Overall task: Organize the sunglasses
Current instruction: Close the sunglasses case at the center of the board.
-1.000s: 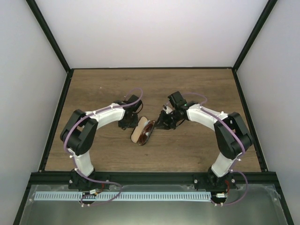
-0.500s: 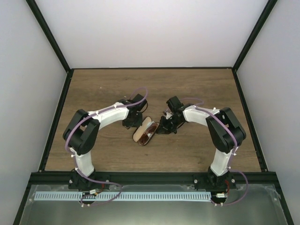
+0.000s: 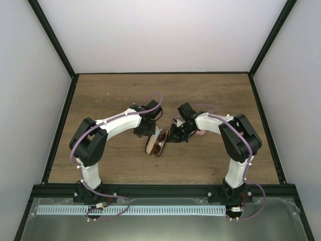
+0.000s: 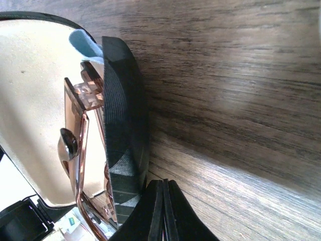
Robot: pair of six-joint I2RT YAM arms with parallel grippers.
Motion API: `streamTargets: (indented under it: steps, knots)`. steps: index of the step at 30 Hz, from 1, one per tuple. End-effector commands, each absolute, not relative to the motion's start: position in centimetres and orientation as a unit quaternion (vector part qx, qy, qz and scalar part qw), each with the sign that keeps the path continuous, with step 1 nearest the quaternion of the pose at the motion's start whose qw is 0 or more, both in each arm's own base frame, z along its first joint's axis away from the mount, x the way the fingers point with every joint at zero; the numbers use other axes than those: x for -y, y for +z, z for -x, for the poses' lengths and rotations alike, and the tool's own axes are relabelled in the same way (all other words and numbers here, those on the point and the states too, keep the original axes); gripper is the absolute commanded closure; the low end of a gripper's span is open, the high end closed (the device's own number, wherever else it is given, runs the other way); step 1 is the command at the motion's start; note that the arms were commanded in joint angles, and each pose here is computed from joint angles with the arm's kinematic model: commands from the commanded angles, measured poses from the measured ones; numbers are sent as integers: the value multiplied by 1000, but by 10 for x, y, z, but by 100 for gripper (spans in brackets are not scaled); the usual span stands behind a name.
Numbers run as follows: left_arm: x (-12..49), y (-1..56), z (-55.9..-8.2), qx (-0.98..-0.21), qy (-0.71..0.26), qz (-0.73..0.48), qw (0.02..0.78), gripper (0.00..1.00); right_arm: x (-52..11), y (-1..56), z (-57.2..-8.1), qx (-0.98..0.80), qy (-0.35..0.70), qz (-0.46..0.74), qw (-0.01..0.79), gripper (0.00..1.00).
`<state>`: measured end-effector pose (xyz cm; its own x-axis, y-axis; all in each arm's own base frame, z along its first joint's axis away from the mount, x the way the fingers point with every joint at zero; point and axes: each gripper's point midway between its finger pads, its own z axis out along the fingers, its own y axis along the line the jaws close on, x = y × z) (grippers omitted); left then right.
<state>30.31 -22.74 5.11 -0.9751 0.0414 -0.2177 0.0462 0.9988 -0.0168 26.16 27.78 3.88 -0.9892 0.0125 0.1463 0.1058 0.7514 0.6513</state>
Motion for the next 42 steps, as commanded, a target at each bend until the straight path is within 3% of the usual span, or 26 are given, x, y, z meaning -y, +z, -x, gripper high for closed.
streamTargets:
  steps: [1,15,29,36,39,42]
  knots:
    - [250,50,-297,-994,-25,-29,100,75,-295,48,-262,917,-393,7,69,99]
    - [295,55,-300,-993,-42,-55,99,75,-310,57,-258,908,-413,-18,71,99]
    - [288,42,-290,-994,-26,-68,85,74,-315,71,-272,908,-416,-13,40,99]
    - [284,43,-296,-993,-37,-61,91,74,-303,101,-270,918,-396,-18,9,85]
    - [284,47,-297,-993,-52,-50,95,74,-297,113,-268,920,-392,-21,-8,63]
    - [283,67,-309,-989,-61,-34,129,68,-294,119,-265,919,-393,-16,-12,51]
